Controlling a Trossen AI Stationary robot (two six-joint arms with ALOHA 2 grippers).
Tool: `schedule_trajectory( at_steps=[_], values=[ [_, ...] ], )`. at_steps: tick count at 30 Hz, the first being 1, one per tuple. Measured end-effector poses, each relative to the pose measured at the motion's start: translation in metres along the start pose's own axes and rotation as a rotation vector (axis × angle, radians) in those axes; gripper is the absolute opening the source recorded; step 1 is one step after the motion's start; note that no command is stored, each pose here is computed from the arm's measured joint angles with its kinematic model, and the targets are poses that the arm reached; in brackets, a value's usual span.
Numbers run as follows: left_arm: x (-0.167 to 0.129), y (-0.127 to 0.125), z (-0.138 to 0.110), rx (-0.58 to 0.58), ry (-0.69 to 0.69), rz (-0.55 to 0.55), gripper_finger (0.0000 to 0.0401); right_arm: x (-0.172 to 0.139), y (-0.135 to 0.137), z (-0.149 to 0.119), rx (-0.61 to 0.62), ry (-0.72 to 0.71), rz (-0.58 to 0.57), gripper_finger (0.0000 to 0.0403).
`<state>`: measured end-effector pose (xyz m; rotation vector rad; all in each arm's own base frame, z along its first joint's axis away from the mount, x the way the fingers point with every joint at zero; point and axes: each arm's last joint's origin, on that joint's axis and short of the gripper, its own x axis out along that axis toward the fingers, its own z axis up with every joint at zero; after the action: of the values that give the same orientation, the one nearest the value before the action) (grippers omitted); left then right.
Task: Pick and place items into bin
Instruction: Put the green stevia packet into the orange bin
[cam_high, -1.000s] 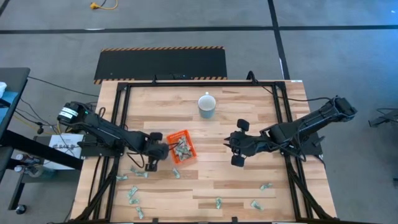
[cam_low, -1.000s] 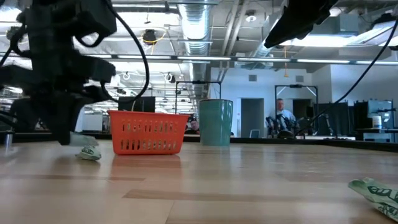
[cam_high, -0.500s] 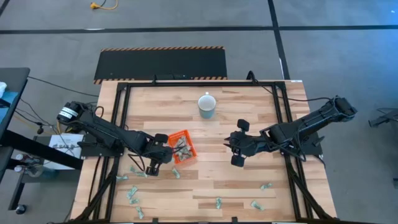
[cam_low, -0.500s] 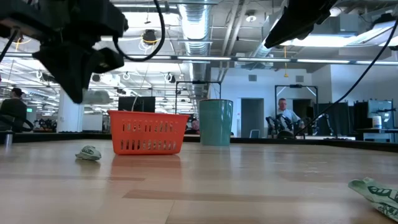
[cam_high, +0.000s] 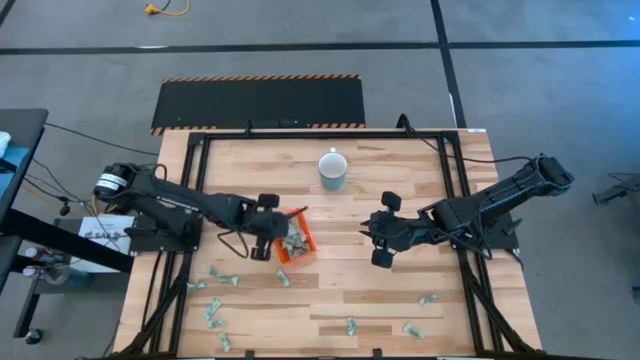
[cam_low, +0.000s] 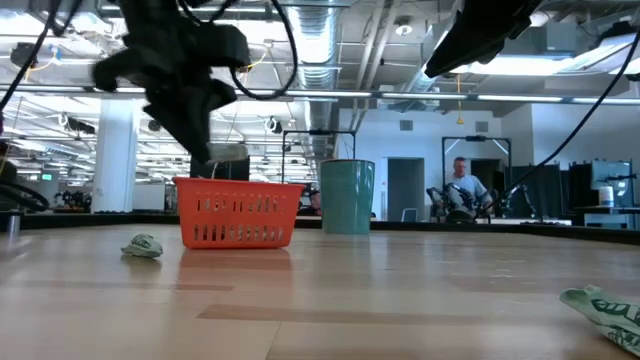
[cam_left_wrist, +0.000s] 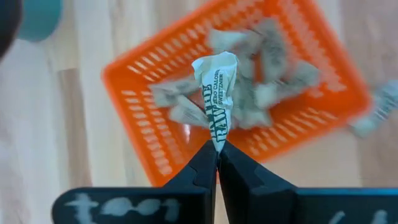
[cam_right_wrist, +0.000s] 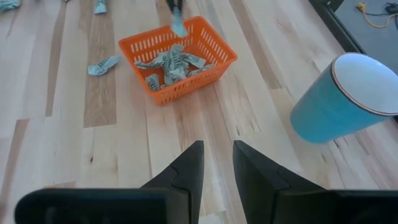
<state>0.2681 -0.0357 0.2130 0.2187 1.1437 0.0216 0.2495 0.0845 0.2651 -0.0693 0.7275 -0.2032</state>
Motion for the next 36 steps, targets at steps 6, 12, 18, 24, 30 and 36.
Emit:
schedule_trajectory(
  at_steps=[6,12,18,24,30,36],
  values=[
    [0.011,0.015,0.003,-0.040,-0.005,-0.018,0.0000,0.001,0.000,-0.001,0.000,0.000,0.000,0.0079],
    [0.010,0.020,0.003,-0.063,-0.011,-0.059,0.0001,0.006,0.000,-0.011,-0.006,0.028,-0.009,0.0079],
    [0.011,0.020,0.003,-0.104,-0.015,-0.079,0.0038,0.008,0.000,-0.015,0.014,0.034,-0.011,0.0079],
    [0.011,0.022,0.003,-0.120,-0.013,-0.037,0.0094,0.008,0.000,-0.015,0.008,0.037,-0.006,0.0079],
    [0.011,0.022,-0.002,-0.117,0.039,-0.016,0.0116,0.002,0.008,-0.030,0.086,0.185,0.071,0.0079],
    [0.010,0.022,-0.004,-0.150,0.062,-0.015,0.0115,-0.020,0.029,-0.059,0.213,0.443,0.138,0.0079]
  ],
)
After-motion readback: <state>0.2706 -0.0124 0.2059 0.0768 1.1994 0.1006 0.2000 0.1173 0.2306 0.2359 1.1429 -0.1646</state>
